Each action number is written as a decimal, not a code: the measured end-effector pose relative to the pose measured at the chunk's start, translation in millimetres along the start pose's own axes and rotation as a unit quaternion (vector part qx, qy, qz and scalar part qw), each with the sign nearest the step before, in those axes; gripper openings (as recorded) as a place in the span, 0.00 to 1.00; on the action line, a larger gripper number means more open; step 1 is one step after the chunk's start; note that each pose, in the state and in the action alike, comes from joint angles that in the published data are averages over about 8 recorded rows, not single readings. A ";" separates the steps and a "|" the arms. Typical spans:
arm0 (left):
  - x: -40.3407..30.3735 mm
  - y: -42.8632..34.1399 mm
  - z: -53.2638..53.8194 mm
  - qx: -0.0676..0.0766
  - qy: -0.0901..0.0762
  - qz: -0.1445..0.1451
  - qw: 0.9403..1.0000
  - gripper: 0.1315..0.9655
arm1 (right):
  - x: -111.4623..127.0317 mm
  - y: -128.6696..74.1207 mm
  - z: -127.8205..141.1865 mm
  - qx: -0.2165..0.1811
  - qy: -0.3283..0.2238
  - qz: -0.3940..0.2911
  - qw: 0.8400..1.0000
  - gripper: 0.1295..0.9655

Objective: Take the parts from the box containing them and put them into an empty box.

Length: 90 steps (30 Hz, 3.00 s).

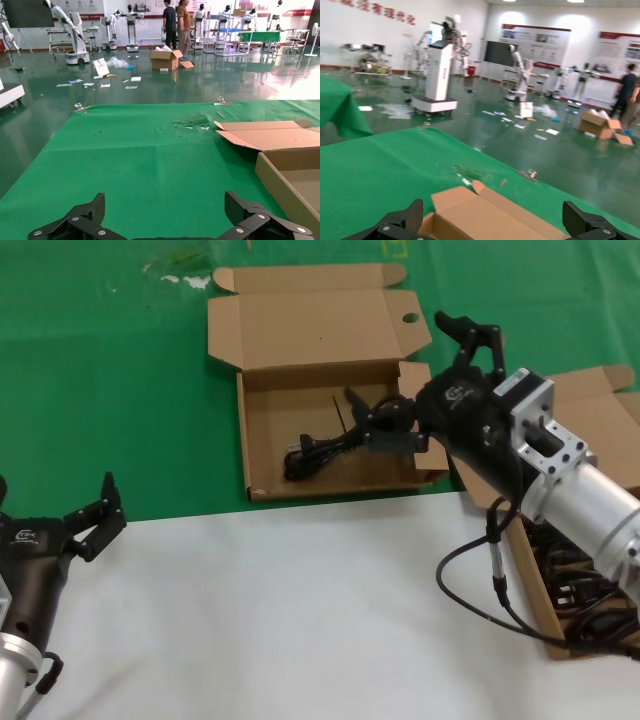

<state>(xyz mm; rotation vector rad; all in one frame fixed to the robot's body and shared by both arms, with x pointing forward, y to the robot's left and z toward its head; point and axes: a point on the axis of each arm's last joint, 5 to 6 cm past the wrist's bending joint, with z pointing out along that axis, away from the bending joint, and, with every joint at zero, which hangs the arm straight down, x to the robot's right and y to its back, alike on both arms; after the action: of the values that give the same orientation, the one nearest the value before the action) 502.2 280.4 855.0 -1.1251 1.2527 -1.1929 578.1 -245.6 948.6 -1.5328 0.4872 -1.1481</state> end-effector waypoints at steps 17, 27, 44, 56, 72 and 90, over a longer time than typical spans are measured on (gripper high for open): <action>0.0 0.0 0.0 0.000 0.000 0.000 1.000 0.98 | -19.1 38.2 -35.7 -0.026 0.111 0.082 0.990 1.00; 0.0 0.0 0.0 0.000 0.000 0.000 1.000 1.00 | -30.9 60.2 -61.5 -0.055 0.179 0.124 0.974 1.00; 0.0 0.0 0.0 0.000 0.000 0.000 1.000 1.00 | -37.9 71.9 -77.4 -0.076 0.218 0.145 0.962 1.00; 0.0 0.0 0.0 0.000 0.000 0.000 1.000 1.00 | -37.9 71.9 -77.4 -0.076 0.218 0.145 0.962 1.00; 0.0 0.0 0.0 0.000 0.000 0.000 1.000 1.00 | -37.9 71.9 -77.4 -0.076 0.218 0.145 0.962 1.00; 0.0 0.0 0.0 0.000 0.000 0.000 1.000 1.00 | -37.9 71.9 -77.4 -0.076 0.218 0.145 0.962 1.00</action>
<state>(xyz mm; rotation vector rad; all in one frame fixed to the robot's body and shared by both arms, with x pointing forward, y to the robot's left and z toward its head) 502.2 280.4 855.0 -1.1251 1.2527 -1.1928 514.3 -277.3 861.8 -1.2777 1.0828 -1.2357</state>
